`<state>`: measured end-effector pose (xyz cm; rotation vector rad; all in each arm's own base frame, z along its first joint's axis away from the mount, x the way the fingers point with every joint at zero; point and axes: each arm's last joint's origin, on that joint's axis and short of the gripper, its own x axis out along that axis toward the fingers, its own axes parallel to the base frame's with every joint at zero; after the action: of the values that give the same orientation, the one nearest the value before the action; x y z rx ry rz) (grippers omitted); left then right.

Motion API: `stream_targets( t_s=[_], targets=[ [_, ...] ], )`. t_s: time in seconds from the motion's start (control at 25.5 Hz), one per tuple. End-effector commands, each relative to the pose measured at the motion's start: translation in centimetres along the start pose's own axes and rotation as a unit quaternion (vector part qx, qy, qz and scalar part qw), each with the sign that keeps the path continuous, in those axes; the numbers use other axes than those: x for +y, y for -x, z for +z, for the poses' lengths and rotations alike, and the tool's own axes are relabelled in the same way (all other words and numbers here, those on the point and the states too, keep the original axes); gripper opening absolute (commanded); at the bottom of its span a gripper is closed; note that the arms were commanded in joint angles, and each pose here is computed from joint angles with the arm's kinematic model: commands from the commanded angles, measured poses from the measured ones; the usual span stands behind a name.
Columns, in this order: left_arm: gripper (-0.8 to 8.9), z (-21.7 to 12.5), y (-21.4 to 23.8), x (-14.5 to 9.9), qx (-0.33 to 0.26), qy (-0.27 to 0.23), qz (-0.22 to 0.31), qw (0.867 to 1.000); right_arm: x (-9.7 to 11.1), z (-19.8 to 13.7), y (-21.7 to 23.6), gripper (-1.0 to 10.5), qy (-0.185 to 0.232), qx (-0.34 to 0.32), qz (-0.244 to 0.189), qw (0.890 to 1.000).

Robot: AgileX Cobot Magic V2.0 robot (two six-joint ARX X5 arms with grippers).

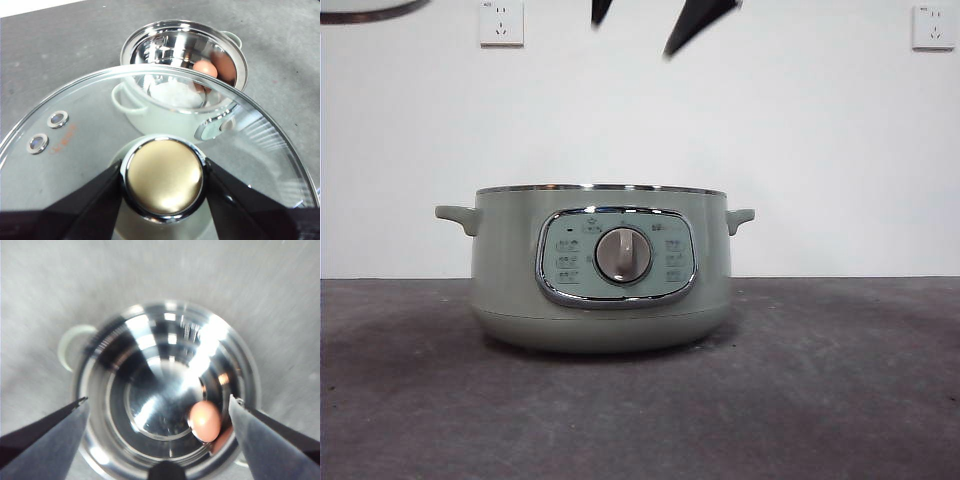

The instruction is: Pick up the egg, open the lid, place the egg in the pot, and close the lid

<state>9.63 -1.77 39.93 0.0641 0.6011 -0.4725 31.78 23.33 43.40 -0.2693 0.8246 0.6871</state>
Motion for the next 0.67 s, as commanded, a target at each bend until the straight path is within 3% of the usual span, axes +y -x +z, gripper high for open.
stream_targets(
  t_s=[0.04,0.31,0.67],
  targets=[
    [-0.08,1.0,-0.6,0.1,-0.024,-0.012,-0.011,1.000,0.3,-0.4,3.5,4.7,-0.005,-0.023,0.000,1.000],
    [-0.08,3.9,-5.1,0.1,-0.040,-0.050,-0.060,0.996,1.4,-3.1,14.5,4.7,-0.008,-0.120,-0.003,0.993],
    [-0.08,6.8,-12.2,-1.8,-0.054,-0.084,-0.107,0.989,2.1,-10.6,18.6,4.7,-0.012,-0.083,-0.002,0.996]
  ],
)
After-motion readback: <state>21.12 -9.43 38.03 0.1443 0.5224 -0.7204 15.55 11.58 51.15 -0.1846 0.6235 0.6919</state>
